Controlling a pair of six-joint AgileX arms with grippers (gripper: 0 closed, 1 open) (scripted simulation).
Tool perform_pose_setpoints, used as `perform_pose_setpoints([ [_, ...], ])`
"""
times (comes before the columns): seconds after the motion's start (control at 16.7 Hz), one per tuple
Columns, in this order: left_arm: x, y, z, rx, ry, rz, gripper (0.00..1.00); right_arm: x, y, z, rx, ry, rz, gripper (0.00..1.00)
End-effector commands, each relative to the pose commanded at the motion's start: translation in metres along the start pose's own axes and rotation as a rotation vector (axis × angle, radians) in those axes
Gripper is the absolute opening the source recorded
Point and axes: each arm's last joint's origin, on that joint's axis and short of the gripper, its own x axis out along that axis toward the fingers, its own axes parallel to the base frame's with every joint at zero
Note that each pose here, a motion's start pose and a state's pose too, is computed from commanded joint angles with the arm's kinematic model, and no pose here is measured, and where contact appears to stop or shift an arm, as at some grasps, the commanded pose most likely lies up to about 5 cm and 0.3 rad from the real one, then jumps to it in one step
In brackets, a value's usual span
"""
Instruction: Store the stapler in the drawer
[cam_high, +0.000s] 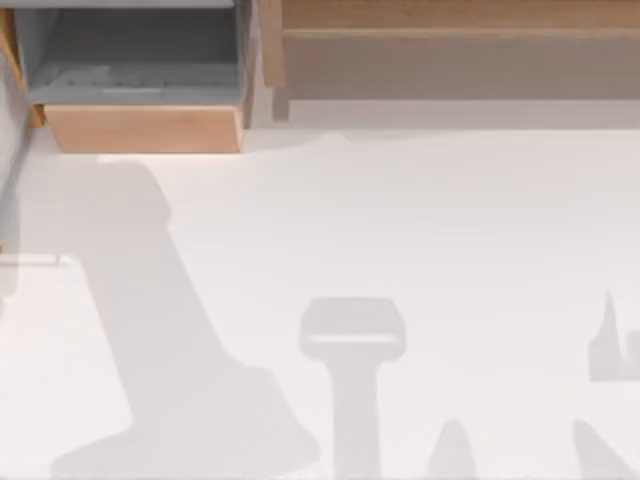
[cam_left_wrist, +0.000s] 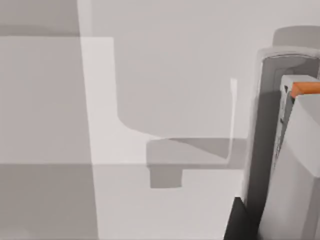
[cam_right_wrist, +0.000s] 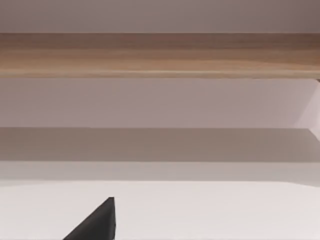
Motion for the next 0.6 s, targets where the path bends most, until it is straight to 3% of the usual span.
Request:
perform_pose_setpoints([
  [0.6, 0.0, 0.0, 0.0, 0.0, 0.0, 0.0, 0.83, 0.0, 0.0, 0.0, 0.0, 0.0, 0.0, 1.0],
])
